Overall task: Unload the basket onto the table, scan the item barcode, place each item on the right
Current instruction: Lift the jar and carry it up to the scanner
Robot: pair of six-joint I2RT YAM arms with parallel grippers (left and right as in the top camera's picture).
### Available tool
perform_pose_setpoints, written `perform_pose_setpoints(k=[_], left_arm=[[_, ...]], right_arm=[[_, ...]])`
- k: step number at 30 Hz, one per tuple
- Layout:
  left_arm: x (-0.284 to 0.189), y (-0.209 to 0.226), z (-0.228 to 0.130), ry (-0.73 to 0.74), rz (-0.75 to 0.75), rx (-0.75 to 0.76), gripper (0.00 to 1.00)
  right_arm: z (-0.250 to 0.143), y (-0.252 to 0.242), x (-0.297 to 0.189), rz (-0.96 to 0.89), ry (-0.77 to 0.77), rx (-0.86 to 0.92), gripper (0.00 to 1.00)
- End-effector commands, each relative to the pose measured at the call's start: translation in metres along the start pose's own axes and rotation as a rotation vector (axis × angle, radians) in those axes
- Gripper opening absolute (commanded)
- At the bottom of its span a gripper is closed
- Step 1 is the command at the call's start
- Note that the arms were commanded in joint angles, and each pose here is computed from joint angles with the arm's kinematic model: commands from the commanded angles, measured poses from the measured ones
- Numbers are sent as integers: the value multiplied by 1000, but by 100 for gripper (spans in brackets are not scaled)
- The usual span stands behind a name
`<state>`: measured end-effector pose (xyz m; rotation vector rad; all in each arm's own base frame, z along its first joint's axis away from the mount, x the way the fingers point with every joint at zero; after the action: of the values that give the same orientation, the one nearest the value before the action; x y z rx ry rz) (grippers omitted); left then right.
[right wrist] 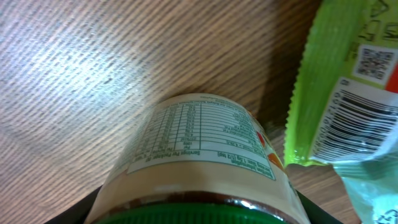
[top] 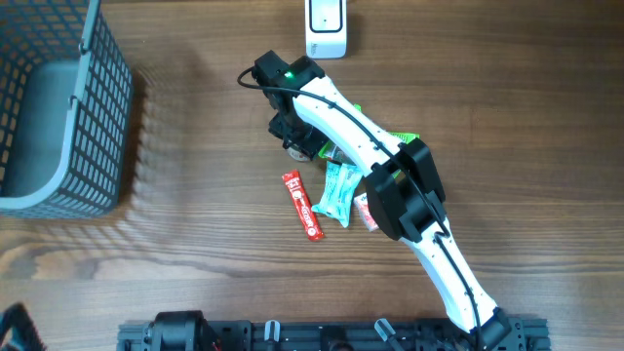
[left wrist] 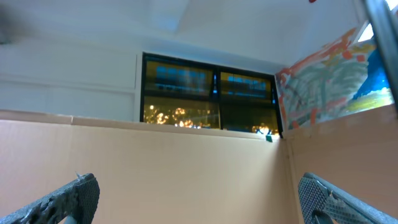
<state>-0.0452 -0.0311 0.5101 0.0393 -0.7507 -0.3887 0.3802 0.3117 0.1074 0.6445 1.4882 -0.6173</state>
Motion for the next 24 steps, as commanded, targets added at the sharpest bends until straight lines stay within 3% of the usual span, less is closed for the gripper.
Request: perform_pose_setpoints(k=[1,7,16,24], left_arm=[[-10,-5,6,-29,-16,14,100],[-9,-3,0,-18,-4,12,100],[-2,5,-16,-7,36,6,100],[-2,5,-16,-10,36,8,100]], right_arm=[[-1,-6,-4,-25,-14,-8,50],[-6,-9,-5,-41,51,-88,50],[-10,-15,-21,37,387,-320,50],[15,-34,-56,166,656,-421,50]])
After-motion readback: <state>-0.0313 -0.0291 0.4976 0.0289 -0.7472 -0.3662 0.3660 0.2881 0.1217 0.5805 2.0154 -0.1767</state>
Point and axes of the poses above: each gripper's point midway between its finger pads, its own x axis out along the fingers, its own y axis along the line the jaws close on, z = x × y, the point moved 9 cm from there along -x, back along the fingers, and after that the axes turned 11 degrees about x, right-handed, at the moved point
